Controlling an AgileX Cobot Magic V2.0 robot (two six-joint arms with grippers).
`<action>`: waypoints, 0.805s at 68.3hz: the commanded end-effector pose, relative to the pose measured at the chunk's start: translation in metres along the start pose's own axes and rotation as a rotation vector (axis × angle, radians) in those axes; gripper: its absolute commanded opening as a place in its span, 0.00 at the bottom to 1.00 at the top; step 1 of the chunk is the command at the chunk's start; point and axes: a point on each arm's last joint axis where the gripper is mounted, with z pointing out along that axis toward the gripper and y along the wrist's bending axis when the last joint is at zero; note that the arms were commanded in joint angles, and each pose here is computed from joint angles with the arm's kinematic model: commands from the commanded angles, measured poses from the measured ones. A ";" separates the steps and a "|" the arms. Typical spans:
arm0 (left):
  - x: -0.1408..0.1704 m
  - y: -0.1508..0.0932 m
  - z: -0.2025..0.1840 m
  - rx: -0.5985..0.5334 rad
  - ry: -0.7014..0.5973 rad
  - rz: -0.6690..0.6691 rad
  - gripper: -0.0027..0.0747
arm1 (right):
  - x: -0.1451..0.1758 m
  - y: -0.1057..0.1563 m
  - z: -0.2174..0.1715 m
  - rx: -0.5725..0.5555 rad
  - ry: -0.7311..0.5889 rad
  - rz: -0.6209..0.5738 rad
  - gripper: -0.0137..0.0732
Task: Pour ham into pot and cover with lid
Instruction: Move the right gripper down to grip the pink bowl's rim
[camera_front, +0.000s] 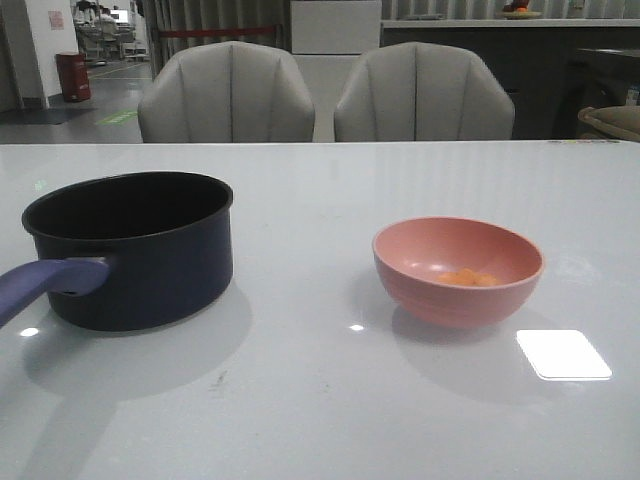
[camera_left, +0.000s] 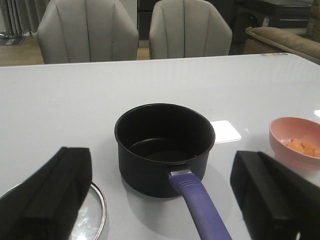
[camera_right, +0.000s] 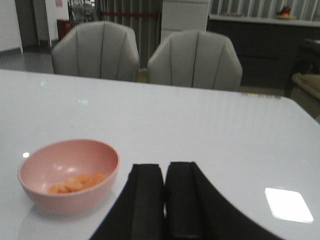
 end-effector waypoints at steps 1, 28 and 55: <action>-0.016 -0.001 -0.002 0.008 -0.104 -0.011 0.82 | -0.029 0.000 -0.004 -0.007 -0.194 0.079 0.34; -0.016 -0.001 -0.002 0.008 -0.104 -0.011 0.82 | -0.080 0.002 0.032 0.011 0.240 0.054 0.34; -0.016 -0.001 -0.002 0.007 -0.110 -0.011 0.82 | -0.081 0.004 0.100 0.008 0.494 0.084 0.59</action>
